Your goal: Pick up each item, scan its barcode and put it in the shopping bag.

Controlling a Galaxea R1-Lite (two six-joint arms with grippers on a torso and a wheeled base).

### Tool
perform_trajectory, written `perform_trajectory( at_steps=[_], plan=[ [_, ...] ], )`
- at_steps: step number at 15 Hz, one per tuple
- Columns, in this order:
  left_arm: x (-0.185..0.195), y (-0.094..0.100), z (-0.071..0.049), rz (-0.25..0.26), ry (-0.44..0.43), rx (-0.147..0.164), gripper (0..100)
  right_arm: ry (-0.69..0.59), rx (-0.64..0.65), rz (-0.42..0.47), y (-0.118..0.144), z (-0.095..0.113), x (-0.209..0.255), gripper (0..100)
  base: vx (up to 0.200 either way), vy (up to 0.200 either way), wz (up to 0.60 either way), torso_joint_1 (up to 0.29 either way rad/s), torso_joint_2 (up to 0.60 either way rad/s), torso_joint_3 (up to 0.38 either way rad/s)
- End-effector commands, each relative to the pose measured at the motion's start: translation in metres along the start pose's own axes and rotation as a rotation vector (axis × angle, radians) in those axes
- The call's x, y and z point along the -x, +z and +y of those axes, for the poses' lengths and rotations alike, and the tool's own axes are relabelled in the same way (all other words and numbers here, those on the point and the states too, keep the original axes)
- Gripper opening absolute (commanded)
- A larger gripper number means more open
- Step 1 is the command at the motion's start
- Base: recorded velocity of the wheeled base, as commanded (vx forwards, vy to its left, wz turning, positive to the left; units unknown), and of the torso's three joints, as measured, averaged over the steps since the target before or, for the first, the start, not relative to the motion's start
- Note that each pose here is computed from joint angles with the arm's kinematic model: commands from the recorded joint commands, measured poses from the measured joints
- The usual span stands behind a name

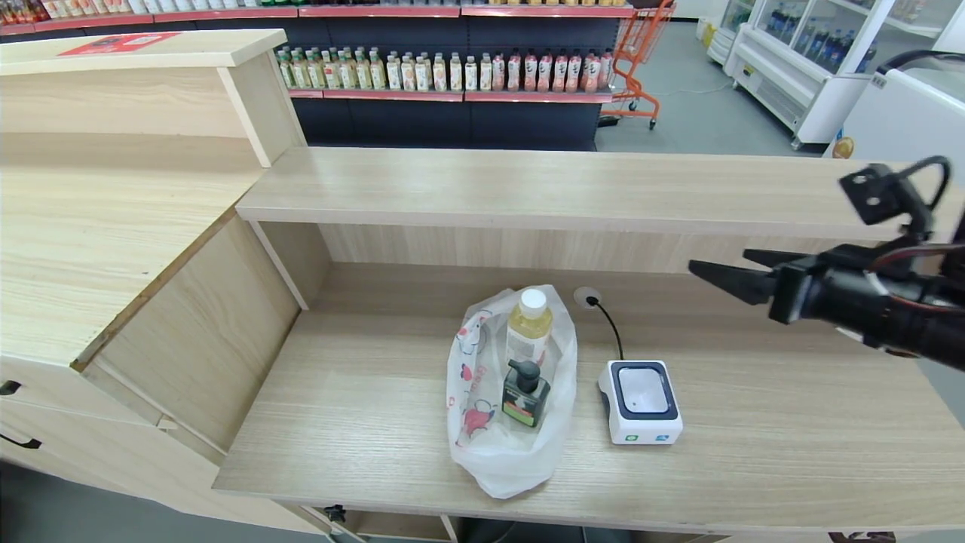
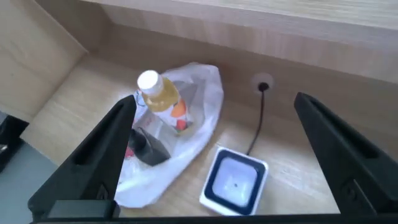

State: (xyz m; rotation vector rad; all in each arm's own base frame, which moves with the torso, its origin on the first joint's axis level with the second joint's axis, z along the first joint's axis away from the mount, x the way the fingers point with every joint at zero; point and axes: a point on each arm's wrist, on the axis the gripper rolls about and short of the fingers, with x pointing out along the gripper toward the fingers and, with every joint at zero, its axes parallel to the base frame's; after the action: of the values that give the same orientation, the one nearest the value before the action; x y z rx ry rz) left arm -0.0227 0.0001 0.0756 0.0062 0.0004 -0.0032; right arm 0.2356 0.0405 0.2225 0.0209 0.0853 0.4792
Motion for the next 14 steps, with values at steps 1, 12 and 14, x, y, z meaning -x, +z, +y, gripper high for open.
perform_trajectory(
  at_steps=[1,12,14],
  plan=[
    [0.0,0.0,0.0,0.0,0.002,0.0,100,-0.223,0.019,-0.038,-0.046,0.038,0.133,100,0.0,0.0,0.0,0.0,0.0,0.0],
    [0.0,0.0,0.0,0.0,0.0,0.0,100,-0.415,0.106,-0.086,-0.167,0.078,0.235,100,0.0,0.0,0.0,0.0,0.0,0.0],
    [0.0,0.0,0.0,0.0,0.002,0.0,100,-0.416,0.095,-0.084,-0.167,0.078,0.235,100,0.0,0.0,0.0,0.0,0.0,0.0]
  ],
)
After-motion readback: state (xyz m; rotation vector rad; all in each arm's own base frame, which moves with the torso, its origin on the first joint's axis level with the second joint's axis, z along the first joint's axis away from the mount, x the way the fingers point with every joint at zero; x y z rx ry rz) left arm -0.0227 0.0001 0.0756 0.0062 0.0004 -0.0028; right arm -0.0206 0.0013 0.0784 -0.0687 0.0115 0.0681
